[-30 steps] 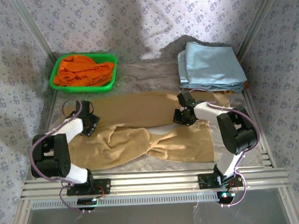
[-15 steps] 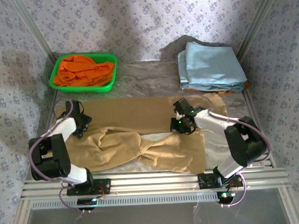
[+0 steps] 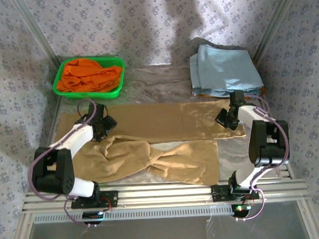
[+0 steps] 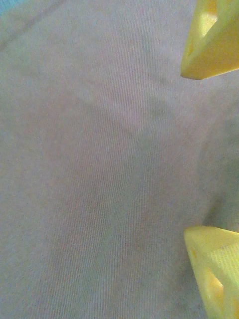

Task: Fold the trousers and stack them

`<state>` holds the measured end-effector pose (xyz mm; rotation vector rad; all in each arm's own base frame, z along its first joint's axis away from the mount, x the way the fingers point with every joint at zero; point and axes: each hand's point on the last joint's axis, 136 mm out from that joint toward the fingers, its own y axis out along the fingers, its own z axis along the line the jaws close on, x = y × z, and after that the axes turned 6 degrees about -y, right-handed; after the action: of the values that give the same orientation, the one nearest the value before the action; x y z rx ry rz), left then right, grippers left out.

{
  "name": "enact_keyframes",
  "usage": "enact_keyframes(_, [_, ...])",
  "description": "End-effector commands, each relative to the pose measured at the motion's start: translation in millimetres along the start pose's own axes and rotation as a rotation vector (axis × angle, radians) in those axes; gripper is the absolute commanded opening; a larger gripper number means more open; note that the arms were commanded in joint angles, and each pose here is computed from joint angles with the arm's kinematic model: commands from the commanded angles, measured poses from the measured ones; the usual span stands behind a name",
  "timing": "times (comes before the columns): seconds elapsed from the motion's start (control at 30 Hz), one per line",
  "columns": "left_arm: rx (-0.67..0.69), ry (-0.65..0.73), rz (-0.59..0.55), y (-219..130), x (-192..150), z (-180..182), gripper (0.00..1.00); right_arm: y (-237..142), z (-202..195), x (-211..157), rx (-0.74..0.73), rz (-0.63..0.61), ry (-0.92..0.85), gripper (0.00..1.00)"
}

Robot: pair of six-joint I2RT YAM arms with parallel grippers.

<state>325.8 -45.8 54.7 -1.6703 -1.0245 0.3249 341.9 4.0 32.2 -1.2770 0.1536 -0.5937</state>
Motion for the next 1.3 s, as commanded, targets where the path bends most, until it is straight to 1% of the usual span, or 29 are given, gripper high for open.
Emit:
enact_keyframes(0.0, [0.018, -0.015, 0.012, 17.5, -2.8, 6.3, 0.77, 12.7, -1.3, -0.4, 0.0, 0.028, 0.037, 0.03])
enact_keyframes(0.13, [0.047, -0.057, 0.029, 35.5, 3.5, 15.3, 0.77, 27.3, 5.5, 0.1, 0.0, 0.065, 0.029, 0.03])
enact_keyframes(0.27, [0.087, -0.115, 0.021, 46.7, 18.8, 30.9, 0.75, 37.7, 18.3, -1.0, 0.005, 0.093, 0.0, 0.03])
enact_keyframes(0.4, [0.086, -0.155, -0.005, 44.1, 36.2, 39.5, 0.75, 40.9, 32.7, -2.2, 0.009, 0.108, -0.036, 0.03])
enact_keyframes(0.47, [0.077, -0.156, -0.012, 39.4, 43.1, 38.5, 0.74, 36.0, 37.9, -3.1, 0.02, 0.108, -0.045, 0.03])
enact_keyframes(0.53, [0.066, -0.14, -0.021, 32.4, 48.9, 34.1, 0.75, 25.8, 38.9, 0.5, 0.011, 0.084, -0.06, 0.04])
enact_keyframes(0.6, [0.045, -0.122, -0.026, 24.4, 52.5, 27.7, 0.76, 11.3, 40.4, 4.8, 0.012, 0.066, -0.076, 0.07])
enact_keyframes(0.63, [0.027, -0.115, -0.021, 21.0, 52.5, 23.2, 0.77, 3.3, 40.5, 5.4, 0.008, 0.055, -0.087, 0.12])
enact_keyframes(0.67, [0.001, -0.108, -0.011, 16.7, 51.8, 17.6, 0.78, -6.8, 40.5, 5.1, -0.001, 0.036, -0.106, 0.19])
enact_keyframes(0.7, [-0.022, -0.101, -0.001, 11.4, 50.6, 12.3, 0.79, -17.8, 39.0, 3.3, -0.011, 0.018, -0.12, 0.32])
enact_keyframes(0.73, [-0.042, -0.089, 0.002, 5.3, 49.3, 7.1, 0.8, -26.8, 36.9, 0.5, -0.017, 0.004, -0.128, 0.38])
enact_keyframes(0.8, [-0.065, -0.051, -0.006, -10.2, 45.9, -0.7, 0.85, -43.5, 28.5, -13.3, -0.029, -0.007, -0.135, 0.45])
enact_keyframes(0.9, [-0.084, -0.003, -0.02, -32.2, 37.5, -4.8, 0.9, -54.1, 12.9, -42.0, -0.042, 0.02, -0.146, 0.52])
enact_keyframes(1.0, [-0.101, 0.034, -0.014, -47.9, 21.2, -3.4, 0.92, -52.0, 1.2, -72.0, -0.024, 0.073, -0.125, 0.55])
enact_keyframes(1.1, [-0.121, 0.1, -0.003, -62.6, -4.7, -1.0, 0.92, -42.9, -6.4, -94.7, -0.007, 0.117, -0.102, 0.57])
enact_keyframes(1.2, [-0.131, 0.16, 0.022, -69.5, -29.7, 4.3, 0.92, -28.9, -7.6, -110.5, 0.018, 0.176, -0.091, 0.56])
enact_keyframes(1.27, [-0.132, 0.179, 0.032, -72.6, -39.6, 9.4, 0.92, -21.3, -5.3, -116.9, 0.037, 0.209, -0.09, 0.53])
